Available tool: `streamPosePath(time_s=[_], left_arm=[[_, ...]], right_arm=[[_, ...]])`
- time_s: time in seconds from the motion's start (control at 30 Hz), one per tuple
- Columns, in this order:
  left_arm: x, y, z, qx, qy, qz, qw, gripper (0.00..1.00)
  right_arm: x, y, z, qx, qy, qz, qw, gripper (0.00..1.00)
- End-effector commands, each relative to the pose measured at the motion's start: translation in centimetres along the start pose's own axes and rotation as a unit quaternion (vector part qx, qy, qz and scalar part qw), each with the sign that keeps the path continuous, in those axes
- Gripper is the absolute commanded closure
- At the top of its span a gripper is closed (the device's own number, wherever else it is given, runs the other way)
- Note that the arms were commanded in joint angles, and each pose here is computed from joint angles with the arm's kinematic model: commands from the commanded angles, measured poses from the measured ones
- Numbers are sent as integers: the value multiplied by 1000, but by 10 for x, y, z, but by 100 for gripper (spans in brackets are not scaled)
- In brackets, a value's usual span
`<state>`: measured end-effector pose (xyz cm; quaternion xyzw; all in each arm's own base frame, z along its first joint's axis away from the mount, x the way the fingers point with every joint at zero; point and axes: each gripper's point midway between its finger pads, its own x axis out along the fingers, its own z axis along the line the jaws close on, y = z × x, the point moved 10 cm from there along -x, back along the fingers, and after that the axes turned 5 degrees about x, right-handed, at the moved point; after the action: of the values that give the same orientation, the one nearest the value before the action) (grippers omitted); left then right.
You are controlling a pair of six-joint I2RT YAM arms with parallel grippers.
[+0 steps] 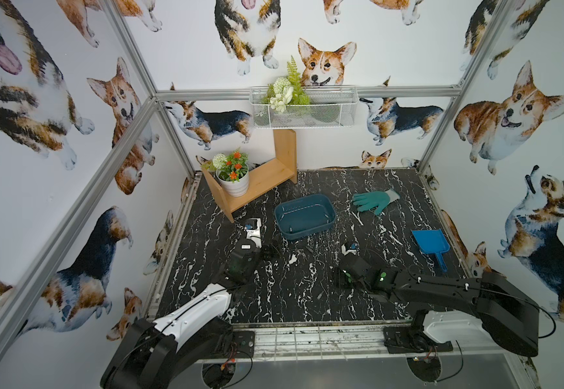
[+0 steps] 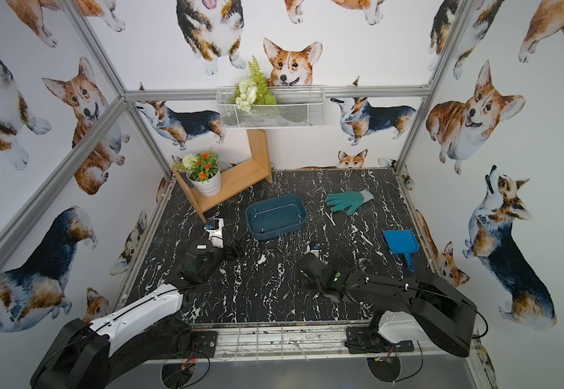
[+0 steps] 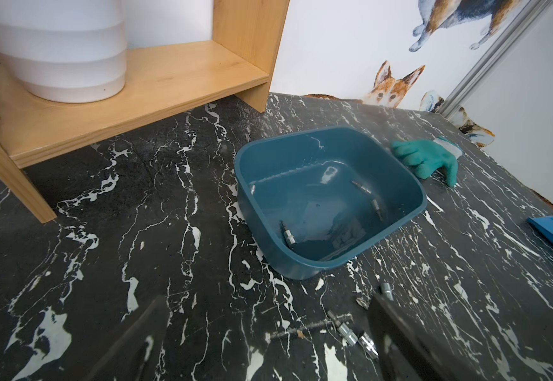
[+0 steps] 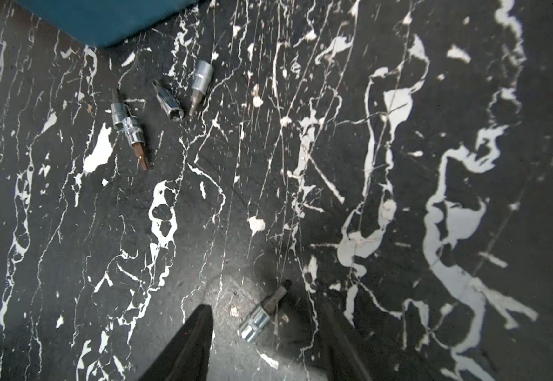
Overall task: Put the bit on the desktop into the storage box
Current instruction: Pick up the screwdriver bit from the center of the board.
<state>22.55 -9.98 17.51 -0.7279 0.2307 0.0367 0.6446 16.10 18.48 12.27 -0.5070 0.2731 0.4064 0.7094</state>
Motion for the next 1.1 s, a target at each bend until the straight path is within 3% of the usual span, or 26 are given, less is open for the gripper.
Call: streamPosePath(time_s=[0.0,1.07], left_arm=[[1,-4,0,4,-1,-13,1000,0],[6,-3,-1,6,1,-3,1000,0]], right_arm=[[1,1,3,2,1,7,1000,46],[24,11,18,-47,40,51,997,71]])
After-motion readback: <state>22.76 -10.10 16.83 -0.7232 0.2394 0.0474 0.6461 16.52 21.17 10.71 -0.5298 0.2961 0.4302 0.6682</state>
